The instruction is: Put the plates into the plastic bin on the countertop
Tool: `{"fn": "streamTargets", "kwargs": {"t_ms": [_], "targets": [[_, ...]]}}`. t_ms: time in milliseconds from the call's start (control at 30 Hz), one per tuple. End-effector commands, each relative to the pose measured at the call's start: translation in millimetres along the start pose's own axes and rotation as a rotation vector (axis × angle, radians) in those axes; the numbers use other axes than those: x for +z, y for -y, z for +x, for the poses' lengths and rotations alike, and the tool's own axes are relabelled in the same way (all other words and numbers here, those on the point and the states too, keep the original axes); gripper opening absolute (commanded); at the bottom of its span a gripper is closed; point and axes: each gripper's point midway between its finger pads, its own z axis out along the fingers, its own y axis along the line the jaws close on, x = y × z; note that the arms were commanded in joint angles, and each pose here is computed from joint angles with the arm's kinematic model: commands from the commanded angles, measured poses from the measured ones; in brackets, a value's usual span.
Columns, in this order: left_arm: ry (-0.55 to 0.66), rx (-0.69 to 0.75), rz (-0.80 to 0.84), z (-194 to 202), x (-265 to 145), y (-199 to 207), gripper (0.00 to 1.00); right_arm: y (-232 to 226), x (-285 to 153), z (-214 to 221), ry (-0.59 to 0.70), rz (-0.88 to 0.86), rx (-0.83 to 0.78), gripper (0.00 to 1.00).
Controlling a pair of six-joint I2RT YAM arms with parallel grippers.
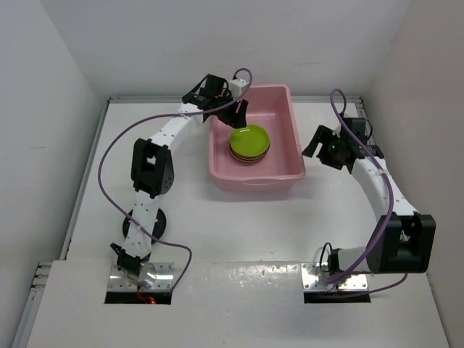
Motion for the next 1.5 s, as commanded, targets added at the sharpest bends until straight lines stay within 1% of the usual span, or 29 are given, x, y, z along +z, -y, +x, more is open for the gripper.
{"fn": "streamTargets", "kwargs": {"t_ms": [0,33,67,133,167,200,233,267,300,333,367,400,433,467,500,533,567,633,700,833,1000,1067,1133,1233,1267,1300,1367,1400,1467], "targets": [[0.124,0.067,-0.035,-56.4,-43.9,3.2,0.63,-10.9,-14.6,-26.0,0.08,-0.019,-0.026,0.77],[0.159,0.074,-0.051,-70.1,-60.0,-1.2,0.63,-10.9,-15.5,-25.8,0.08,-0.019,-0.029,0.77],[0.179,0.084,-0.072,-79.0,-78.2,-7.3,0.67,-13.4,-18.0,-29.1,0.093,-0.023,-0.034,0.77],[0.178,0.115,-0.118,-81.0,-115.1,-23.8,0.78,-13.8,-22.4,-27.0,0.086,-0.017,-0.066,0.77],[0.211,0.132,-0.179,-90.5,-159.9,-42.1,0.83,-13.5,-22.6,-26.9,0.088,-0.007,-0.081,0.77],[0.199,0.142,-0.212,-84.7,-181.7,-53.3,0.87,-11.9,-24.8,-24.5,0.078,0.005,-0.105,0.77],[0.095,0.154,-0.244,-48.6,-192.5,-69.0,0.89,-11.5,-26.7,-24.1,0.079,0.006,-0.113,0.77],[0.04,0.137,-0.326,-24.2,-222.5,-100.6,0.89,-9.7,-27.3,-22.6,0.073,0.014,-0.119,0.77],[0.01,0.157,-0.373,-10.8,-254.9,-103.9,0.89,-15.8,-25.2,-13.5,0.054,0.008,-0.157,0.78],[-0.068,0.21,-0.4,16.1,-271.7,-115.8,0.88,-15.7,-27.9,-10.7,0.051,0.011,-0.174,0.78],[-0.232,0.123,-0.422,89.7,-286.8,-133.7,0.85,-13.8,-27.5,-8.4,0.049,0.018,-0.186,0.78],[-0.277,0.131,-0.467,111.4,-308.9,-134.1,0.84,-13.0,-25.9,-2.4,0.044,0.027,-0.199,0.78],[-0.358,0.11,-0.494,145.1,-319.5,-138.1,0.82,-13.6,-25.4,0.2,0.043,0.025,-0.205,0.78],[-0.516,0.09,-0.472,208.4,-322.3,-133.0,0.78,-14.2,-26.0,-1.1,0.053,0.022,-0.204,0.78],[-0.551,0.055,-0.492,235.9,-335.8,-136.1,0.78,-15.9,-23.6,6.8,0.036,0.014,-0.214,0.78],[-0.56,0.065,-0.498,248.7,-345.6,-130.8,0.78,-16.6,-22.2,8.1,0.034,0.01,-0.215,0.78],[-0.586,0.026,-0.461,280.5,-341.2,-119.7,0.78,-19.3,-21.0,10.9,0.03,0.002,-0.219,0.78],[-0.595,-0.037,-0.47,305.5,-351.1,-114.2,0.78,-24.6,-19.6,14.0,0.025,-0.017,-0.222,0.78],[-0.584,-0.097,-0.439,324.3,-351.0,-105.3,0.77,-28.9,-19.3,19.0,0.014,-0.029,-0.229,0.78],[-0.602,-0.165,-0.398,351.8,-346.5,-94.1,0.74,-30.4,-21.1,28.4,0.007,-0.037,-0.241,0.78],[-0.627,-0.244,-0.401,383.6,-326.7,-98.4,0.74,-23.6,-27.0,35.1,0.013,-0.021,-0.248,0.78],[-0.631,-0.294,-0.335,395.1,-312.8,-91.9,0.74,-21.9,-30.4,35.8,0.01,-0.011,-0.254,0.78],[-0.614,-0.276,-0.267,389.4,-294.8,-85.1,0.71,-19.3,-32.4,34.5,0.02,0.004,-0.259,0.78],[-0.633,-0.257,-0.202,391.1,-278.2,-74.6,0.57,-14.4,-36.6,34.8,0.031,0.019,-0.26,0.78],[-0.646,-0.29,-0.192,396.9,-275.4,-71.9,0.51,-13.7,-37.4,37.4,0.029,0.019,-0.258,0.78],[-0.65,-0.291,-0.186,395.4,-271.4,-72.0,0.38,-14.9,-38.6,37.7,0.033,0.015,-0.258,0.78],[-0.655,-0.316,-0.203,394.1,-269.9,-78.0,0.22,-13.8,-38.6,39.0,0.027,0.016,-0.251,0.78],[-0.635,-0.341,-0.219,388.7,-269.4,-84.4,0.12,-12.9,-39.6,38.7,0.031,0.018,-0.246,0.78],[-0.609,-0.363,-0.233,380.5,-269.7,-92.0,0.04,-13.3,-39.5,40.1,0.03,0.016,-0.245,0.78]]}}
